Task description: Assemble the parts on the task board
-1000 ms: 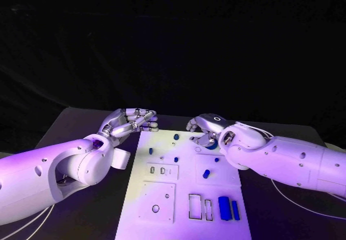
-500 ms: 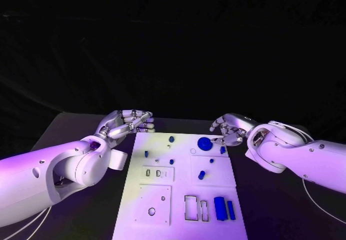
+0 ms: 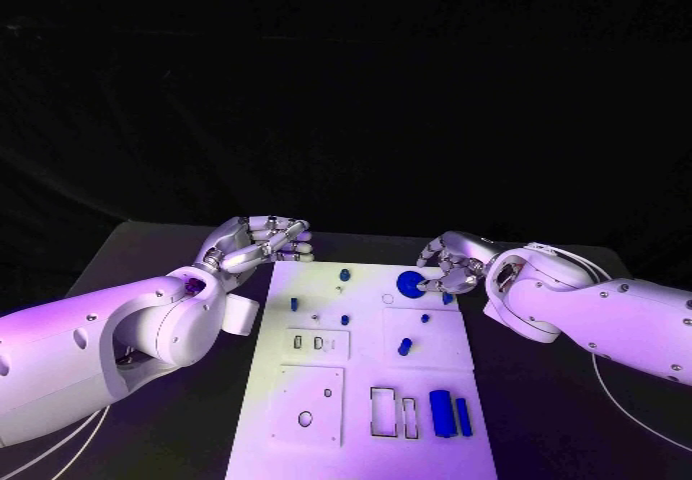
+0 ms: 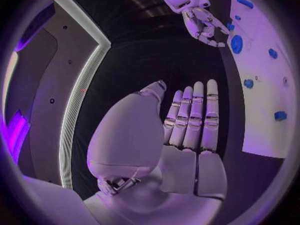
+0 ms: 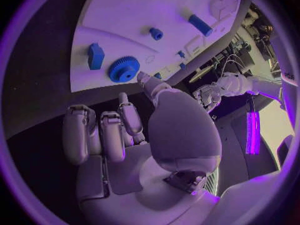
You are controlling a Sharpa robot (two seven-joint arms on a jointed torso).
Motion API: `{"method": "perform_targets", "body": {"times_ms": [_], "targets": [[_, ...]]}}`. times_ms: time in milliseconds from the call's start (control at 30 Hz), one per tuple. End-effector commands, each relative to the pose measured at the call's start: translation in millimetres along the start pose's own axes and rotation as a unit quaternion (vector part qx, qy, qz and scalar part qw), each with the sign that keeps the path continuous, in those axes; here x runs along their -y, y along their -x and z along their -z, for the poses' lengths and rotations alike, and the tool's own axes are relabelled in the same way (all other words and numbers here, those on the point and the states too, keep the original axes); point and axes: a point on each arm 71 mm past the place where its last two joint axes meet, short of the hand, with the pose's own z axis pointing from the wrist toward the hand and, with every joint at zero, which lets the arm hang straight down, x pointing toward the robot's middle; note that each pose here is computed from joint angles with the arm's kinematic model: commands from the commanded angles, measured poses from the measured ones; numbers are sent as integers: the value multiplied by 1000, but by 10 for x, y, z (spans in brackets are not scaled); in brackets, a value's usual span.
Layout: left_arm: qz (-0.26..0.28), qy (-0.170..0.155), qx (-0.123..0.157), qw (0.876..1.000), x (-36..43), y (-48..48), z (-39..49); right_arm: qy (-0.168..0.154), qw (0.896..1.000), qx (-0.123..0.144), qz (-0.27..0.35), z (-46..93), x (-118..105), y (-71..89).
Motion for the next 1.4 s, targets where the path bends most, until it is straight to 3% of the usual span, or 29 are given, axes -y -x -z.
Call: {"method": "perform_targets", "body": {"times_ms": [33, 800, 1400], "targets": [[5, -4, -11, 1000, 11, -29, -8, -5, 1000, -16, 0, -30, 3, -62], [5, -3, -11, 1000, 9, -25, -8, -4, 1000, -11, 7, -185, -19, -180], [5, -1, -12, 1000, 7, -1, 1, 1, 999, -14, 36, -202, 2, -222]]}}
